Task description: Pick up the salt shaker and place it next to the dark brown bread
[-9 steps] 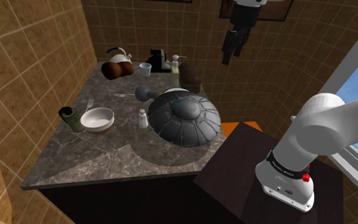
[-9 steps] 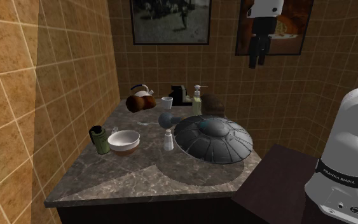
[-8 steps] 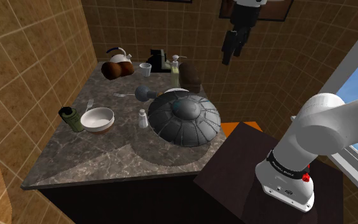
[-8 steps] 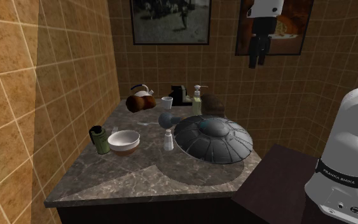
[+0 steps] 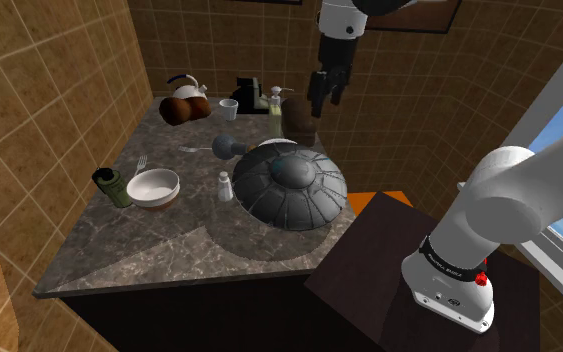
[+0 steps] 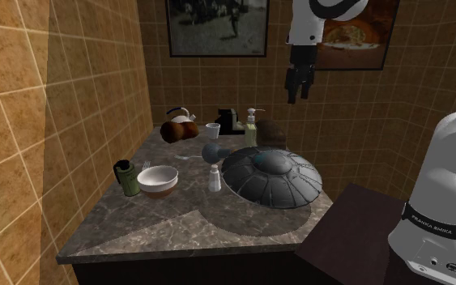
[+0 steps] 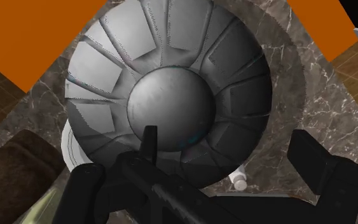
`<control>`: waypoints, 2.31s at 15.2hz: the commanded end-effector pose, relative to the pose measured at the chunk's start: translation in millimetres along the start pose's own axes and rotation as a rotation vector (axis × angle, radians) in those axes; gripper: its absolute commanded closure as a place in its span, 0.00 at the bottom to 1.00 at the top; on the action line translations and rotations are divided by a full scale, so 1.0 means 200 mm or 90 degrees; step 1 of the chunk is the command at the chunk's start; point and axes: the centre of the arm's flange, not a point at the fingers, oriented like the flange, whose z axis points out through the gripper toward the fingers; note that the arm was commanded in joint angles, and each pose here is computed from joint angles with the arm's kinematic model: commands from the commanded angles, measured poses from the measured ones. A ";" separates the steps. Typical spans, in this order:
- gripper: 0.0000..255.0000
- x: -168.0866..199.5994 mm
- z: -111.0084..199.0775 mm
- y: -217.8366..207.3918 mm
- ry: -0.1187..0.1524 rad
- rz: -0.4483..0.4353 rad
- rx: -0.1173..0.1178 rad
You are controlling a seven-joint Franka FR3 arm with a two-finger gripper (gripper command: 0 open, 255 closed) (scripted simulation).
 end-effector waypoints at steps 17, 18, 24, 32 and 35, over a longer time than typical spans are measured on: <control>0.00 0.90 0.75 -0.35 -0.042 -0.011 0.012; 0.00 0.95 0.79 -0.36 -0.045 -0.012 0.013; 0.00 1.24 1.05 -0.48 -0.059 -0.015 0.016; 0.00 1.44 1.32 -0.57 -0.069 -0.018 0.019; 0.00 1.43 1.40 -0.58 -0.069 -0.018 0.019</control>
